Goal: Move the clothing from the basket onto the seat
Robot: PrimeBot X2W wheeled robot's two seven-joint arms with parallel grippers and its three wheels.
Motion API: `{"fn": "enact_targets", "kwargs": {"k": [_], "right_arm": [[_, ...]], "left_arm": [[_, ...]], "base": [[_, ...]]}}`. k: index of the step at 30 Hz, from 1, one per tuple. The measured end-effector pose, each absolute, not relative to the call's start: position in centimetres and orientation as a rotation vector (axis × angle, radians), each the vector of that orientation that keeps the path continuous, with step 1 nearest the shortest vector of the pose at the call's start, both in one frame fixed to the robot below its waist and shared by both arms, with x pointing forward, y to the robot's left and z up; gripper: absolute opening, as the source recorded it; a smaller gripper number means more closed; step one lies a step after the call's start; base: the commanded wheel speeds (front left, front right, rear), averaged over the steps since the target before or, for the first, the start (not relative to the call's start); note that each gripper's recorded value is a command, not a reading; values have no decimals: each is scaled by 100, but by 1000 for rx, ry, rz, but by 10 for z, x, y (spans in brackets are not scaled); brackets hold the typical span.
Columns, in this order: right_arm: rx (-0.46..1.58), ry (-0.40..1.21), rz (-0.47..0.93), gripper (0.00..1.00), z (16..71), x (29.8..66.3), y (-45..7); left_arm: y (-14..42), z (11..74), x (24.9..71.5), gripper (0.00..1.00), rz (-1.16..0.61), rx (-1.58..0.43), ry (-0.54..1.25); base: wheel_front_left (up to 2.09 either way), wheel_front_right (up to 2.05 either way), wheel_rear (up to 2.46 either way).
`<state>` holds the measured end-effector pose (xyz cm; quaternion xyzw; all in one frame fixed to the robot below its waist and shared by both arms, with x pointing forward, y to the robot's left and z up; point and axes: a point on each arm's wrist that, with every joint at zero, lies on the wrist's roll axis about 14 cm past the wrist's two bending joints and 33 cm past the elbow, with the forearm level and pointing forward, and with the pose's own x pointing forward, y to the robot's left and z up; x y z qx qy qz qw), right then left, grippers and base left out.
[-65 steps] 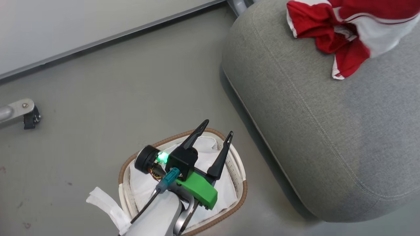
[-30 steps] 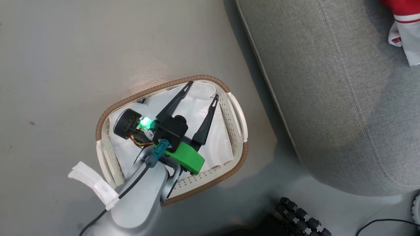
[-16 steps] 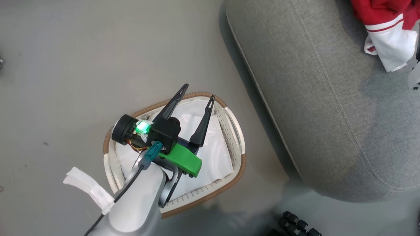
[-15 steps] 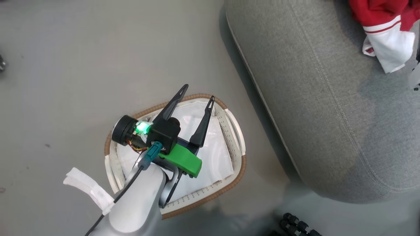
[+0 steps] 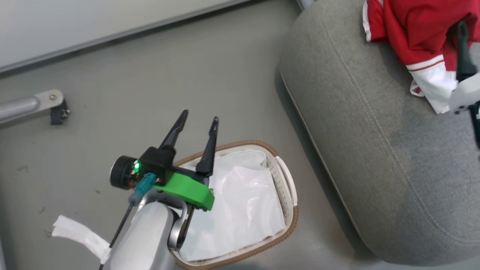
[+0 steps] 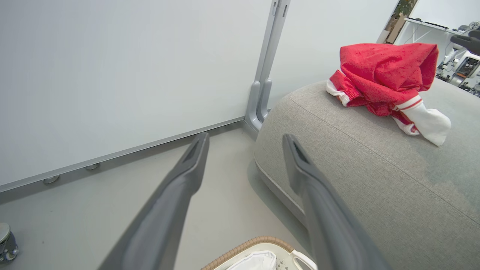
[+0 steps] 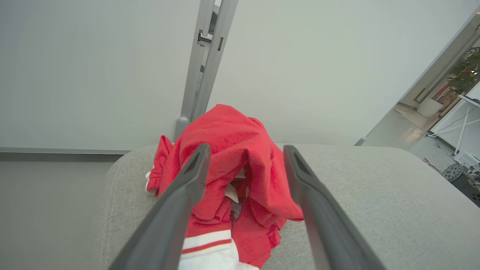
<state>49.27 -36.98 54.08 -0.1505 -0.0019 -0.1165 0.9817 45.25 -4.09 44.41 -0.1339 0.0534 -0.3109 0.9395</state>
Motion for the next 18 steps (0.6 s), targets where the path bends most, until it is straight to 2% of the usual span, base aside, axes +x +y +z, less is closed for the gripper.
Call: {"fn": "enact_targets", "kwargs": {"k": [8,18], "right_arm": [[-191,-65,-52,100,543,500,-277],[-39,-83,62,100,527,473,-199]], "left_arm": [[32,464,453,100,-400,-256,58],[113,466,426,100,-151,-260,47]], "base": [[0,0,0],[0,0,0]]}}
